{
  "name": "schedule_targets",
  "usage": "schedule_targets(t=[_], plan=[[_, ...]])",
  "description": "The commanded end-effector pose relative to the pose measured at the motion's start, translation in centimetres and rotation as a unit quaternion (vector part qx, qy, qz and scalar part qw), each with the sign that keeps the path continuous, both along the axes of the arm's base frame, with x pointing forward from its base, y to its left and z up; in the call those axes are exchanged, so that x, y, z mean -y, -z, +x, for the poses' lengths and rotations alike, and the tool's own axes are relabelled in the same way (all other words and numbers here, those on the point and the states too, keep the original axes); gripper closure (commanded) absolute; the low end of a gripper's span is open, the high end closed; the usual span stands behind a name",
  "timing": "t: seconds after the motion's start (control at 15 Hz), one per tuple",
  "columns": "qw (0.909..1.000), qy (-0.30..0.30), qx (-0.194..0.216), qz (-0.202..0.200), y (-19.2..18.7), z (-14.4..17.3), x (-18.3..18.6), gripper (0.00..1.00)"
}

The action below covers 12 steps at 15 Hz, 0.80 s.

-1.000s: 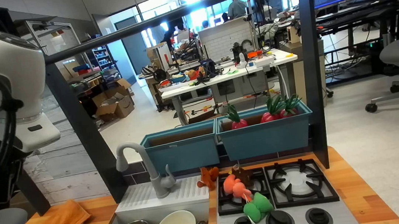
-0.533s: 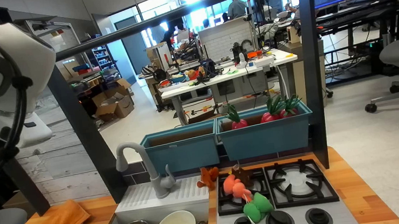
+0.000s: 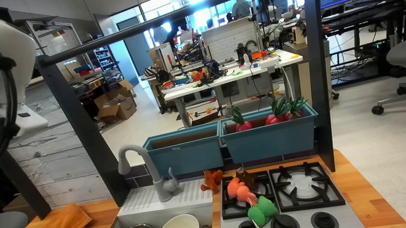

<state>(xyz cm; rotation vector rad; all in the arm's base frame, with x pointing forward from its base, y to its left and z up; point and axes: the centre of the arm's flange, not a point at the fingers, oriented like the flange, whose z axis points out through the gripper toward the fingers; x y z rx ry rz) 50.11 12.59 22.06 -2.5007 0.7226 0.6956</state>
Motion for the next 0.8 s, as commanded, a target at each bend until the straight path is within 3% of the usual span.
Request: schedule_targets(t=[0.0, 0.27, 0.6, 0.67, 0.73], plan=[[0.9948, -0.065, 0.032, -0.071, -2.6, 0.3, -3.0, 0.0], [0.974, -0.155, 0.066, -0.152, -1.9, 1.6, -5.2, 0.0], [0.9268, -0.231, 0.135, -0.264, 2.6, 6.5, -2.7, 0.0], [0.9402, -0.225, 0.108, -0.232, 0.7, 3.4, -3.1, 0.0], [0.939, -0.224, 0.109, -0.238, 1.6, 3.9, -2.6, 0.0]])
